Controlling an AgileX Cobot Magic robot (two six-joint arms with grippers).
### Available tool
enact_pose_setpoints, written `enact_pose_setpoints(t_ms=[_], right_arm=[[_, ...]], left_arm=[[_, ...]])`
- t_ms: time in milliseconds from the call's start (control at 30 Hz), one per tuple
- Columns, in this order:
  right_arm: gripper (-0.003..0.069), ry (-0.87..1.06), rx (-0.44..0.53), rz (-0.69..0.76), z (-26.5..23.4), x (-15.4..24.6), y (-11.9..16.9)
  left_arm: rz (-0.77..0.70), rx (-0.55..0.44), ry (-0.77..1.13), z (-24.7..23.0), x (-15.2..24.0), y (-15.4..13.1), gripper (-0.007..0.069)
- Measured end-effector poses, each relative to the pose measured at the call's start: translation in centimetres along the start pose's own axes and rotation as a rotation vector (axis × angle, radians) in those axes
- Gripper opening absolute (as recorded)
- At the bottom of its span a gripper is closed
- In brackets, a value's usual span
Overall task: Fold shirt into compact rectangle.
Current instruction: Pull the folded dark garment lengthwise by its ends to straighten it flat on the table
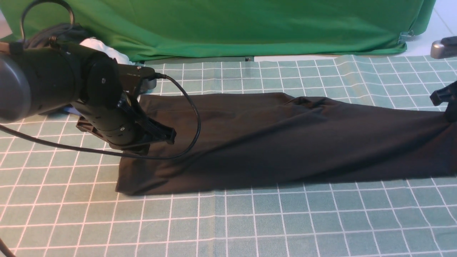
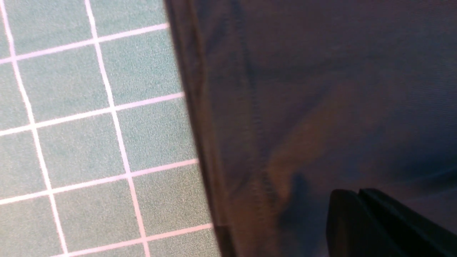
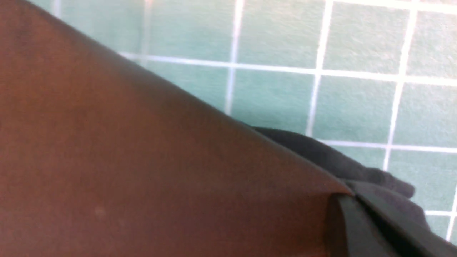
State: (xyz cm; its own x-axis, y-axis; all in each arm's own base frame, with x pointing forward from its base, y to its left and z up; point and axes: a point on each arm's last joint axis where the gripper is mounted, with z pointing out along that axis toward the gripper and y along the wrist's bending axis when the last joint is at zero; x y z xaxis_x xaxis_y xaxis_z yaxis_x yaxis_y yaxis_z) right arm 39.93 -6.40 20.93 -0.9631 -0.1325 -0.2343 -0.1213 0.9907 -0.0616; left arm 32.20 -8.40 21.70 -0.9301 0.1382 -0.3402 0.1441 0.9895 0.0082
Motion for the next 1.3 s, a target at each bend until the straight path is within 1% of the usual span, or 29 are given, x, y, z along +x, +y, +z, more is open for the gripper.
enact_pose_setpoints(t_ms=[100, 167, 200, 233, 267, 300, 367, 400, 467, 533, 600, 667, 767, 800, 900, 933, 1000, 1067, 1133, 1233, 1300], right_arm=[[0.0014, 0.024, -0.002, 0.018, 1.5, 0.1, -0.6], [0.0037, 0.036, -0.003, 0.035, 2.2, 0.2, -0.7], [0.0069, 0.040, -0.003, 0.045, 2.6, 0.2, -0.8], [0.0151, 0.037, 0.000, 0.050, 2.8, 0.1, -0.8], [0.0204, 0.032, 0.002, 0.054, 2.8, 0.1, -0.9], [0.0287, 0.024, 0.008, 0.058, 2.6, 0.0, -0.9], [0.0402, 0.006, 0.021, 0.066, 1.8, -0.3, -1.1], [0.0435, -0.003, 0.029, 0.083, 1.2, -0.5, -1.2], [0.0456, -0.030, 0.043, 0.120, -0.3, -0.9, -1.4], [0.0449, -0.067, 0.052, 0.150, -1.9, -1.2, -1.5], [0.0391, -0.138, 0.063, 0.150, -4.6, -1.6, -1.1], [0.0322, -0.194, 0.060, 0.120, -6.3, -1.9, -0.2], [0.0196, -0.251, 0.031, 0.010, -8.3, -2.4, 2.3], [0.0165, -0.260, 0.022, -0.023, -8.6, -2.5, 3.0], [0.0060, -0.276, -0.016, -0.096, -9.0, -2.9, 5.5], [0.0041, -0.277, -0.023, -0.110, -9.0, -3.0, 6.1], [0.0024, -0.279, -0.031, -0.132, -9.0, -3.1, 6.8], [0.0018, -0.280, -0.037, -0.156, -9.0, -3.2, 7.6], [0.0016, -0.280, -0.046, -0.167, -9.1, -3.2, 8.1], [0.0017, -0.281, -0.057, -0.167, -9.1, -3.2, 8.4], [0.0019, -0.281, -0.057, -0.167, -9.1, -3.2, 8.4]], left_arm=[[0.000, 0.000, 0.000, 0.0, 0.0, 0.0, 0.0011], [0.000, 0.000, 0.000, 0.0, 0.0, 0.0, 0.0011], [0.000, 0.000, 0.000, 0.0, 0.0, 0.0, 0.0011], [0.001, 0.001, -0.003, 0.0, 0.0, 0.0, 0.0011], [0.001, 0.001, -0.004, 0.0, 0.0, 0.0, 0.0011], [0.004, -0.001, -0.007, 0.0, -0.1, 0.0, 0.0011], [0.002, -0.003, -0.008, 0.0, -0.1, 0.0, 0.0011], [-0.002, -0.004, -0.006, 0.0, -0.1, 0.1, 0.0011], [-0.009, -0.006, -0.002, -0.1, -0.2, 0.3, 0.0011], [-0.017, -0.007, -0.007, -0.3, -0.4, 0.4, 0.0011], [-0.038, -0.011, -0.028, -0.7, -1.0, 1.0, 0.0011], [-0.070, -0.010, -0.050, -1.5, -2.0, 1.8, 0.0011], [-0.143, -0.005, -0.073, -2.8, -4.1, 3.4, 0.0011], [-0.162, -0.006, -0.084, -3.1, -5.0, 3.9, 0.0011], [-0.168, -0.015, -0.121, -3.3, -7.6, 5.0, 0.0011], [-0.163, -0.014, -0.130, -3.1, -8.4, 5.2, 0.0013], [-0.141, -0.010, -0.128, -2.1, -9.4, 5.2, 0.0019], [-0.122, -0.006, -0.119, -0.5, -10.9, 5.2, 0.0047], [-0.123, -0.006, -0.096, 1.1, -11.4, 5.2, 0.0086], [-0.123, -0.007, -0.057, 3.8, -11.8, 5.2, 0.0172], [-0.123, -0.007, -0.041, 5.3, -11.9, 5.3, 0.0251]])
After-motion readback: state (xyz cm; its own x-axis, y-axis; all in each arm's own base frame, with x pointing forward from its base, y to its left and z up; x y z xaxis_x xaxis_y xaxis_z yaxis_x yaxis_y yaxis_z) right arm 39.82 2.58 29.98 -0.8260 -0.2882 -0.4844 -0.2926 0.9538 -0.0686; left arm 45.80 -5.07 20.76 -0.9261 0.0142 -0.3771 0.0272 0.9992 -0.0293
